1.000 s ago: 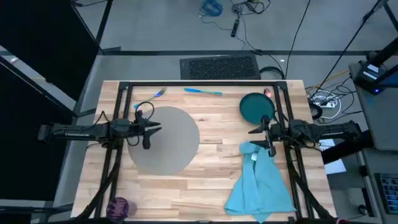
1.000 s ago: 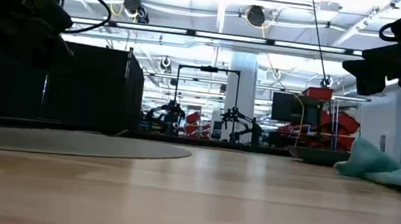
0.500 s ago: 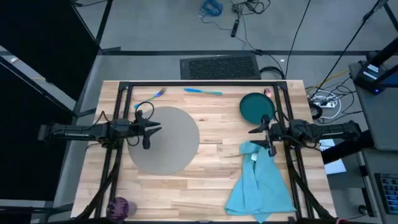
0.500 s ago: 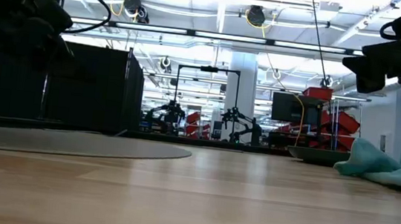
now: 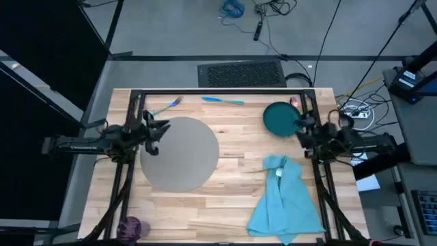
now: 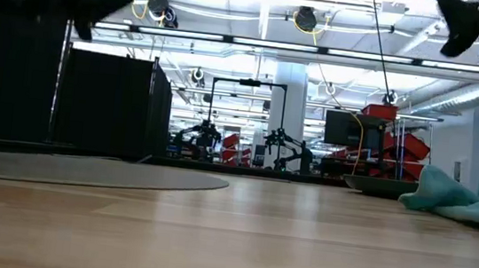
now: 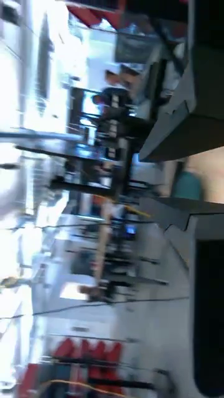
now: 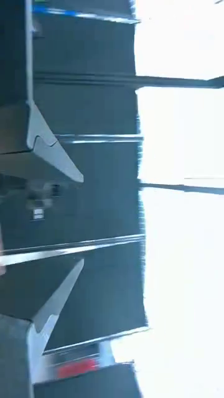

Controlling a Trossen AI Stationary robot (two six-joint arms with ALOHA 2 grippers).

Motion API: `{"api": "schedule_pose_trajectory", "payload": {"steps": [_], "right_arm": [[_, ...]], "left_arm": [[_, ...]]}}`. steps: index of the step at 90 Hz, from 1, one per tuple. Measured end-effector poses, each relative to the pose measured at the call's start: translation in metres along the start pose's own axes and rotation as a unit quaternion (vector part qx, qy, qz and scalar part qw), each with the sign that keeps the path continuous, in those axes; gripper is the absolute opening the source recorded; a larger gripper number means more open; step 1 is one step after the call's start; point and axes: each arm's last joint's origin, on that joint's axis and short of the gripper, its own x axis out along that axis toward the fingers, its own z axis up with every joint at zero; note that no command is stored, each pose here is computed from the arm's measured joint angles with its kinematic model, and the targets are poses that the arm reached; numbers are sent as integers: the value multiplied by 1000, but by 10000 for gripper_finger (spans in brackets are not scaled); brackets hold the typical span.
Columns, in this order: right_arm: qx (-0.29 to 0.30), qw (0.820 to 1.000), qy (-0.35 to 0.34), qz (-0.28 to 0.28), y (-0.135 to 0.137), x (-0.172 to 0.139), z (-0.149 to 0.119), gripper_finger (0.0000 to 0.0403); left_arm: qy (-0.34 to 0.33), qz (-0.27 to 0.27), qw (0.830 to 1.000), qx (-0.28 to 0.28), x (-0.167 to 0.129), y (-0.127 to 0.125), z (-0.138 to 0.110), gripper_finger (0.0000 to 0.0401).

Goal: Set table place
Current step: Put the green plate on the brown table mat

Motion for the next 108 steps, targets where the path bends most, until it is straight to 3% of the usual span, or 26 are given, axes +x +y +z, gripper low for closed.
{"api": "schedule_pose_trajectory", "payload": {"steps": [15,29,47,58,74,84,100,108], "right_arm": [[3,1000,30,-3,1,9,10,187],[-9,997,68,-25,3,28,26,187],[-24,988,148,-27,8,62,45,187],[-23,975,214,-51,11,83,45,187],[-7,952,290,-100,10,115,36,187],[8,941,317,-120,8,132,29,187],[2,928,351,-123,6,150,12,187],[-2,922,365,-129,4,155,3,187]], "left_arm": [[2,-10,1000,20,13,-4,34,86],[75,7,996,50,29,-6,67,86],[183,61,978,85,39,-6,102,86],[233,80,967,67,38,-5,112,86],[307,100,946,33,30,-4,107,86],[360,142,922,-1,21,-1,97,86],[447,263,855,-16,8,6,78,86],[470,295,832,-12,7,7,72,86]]}}
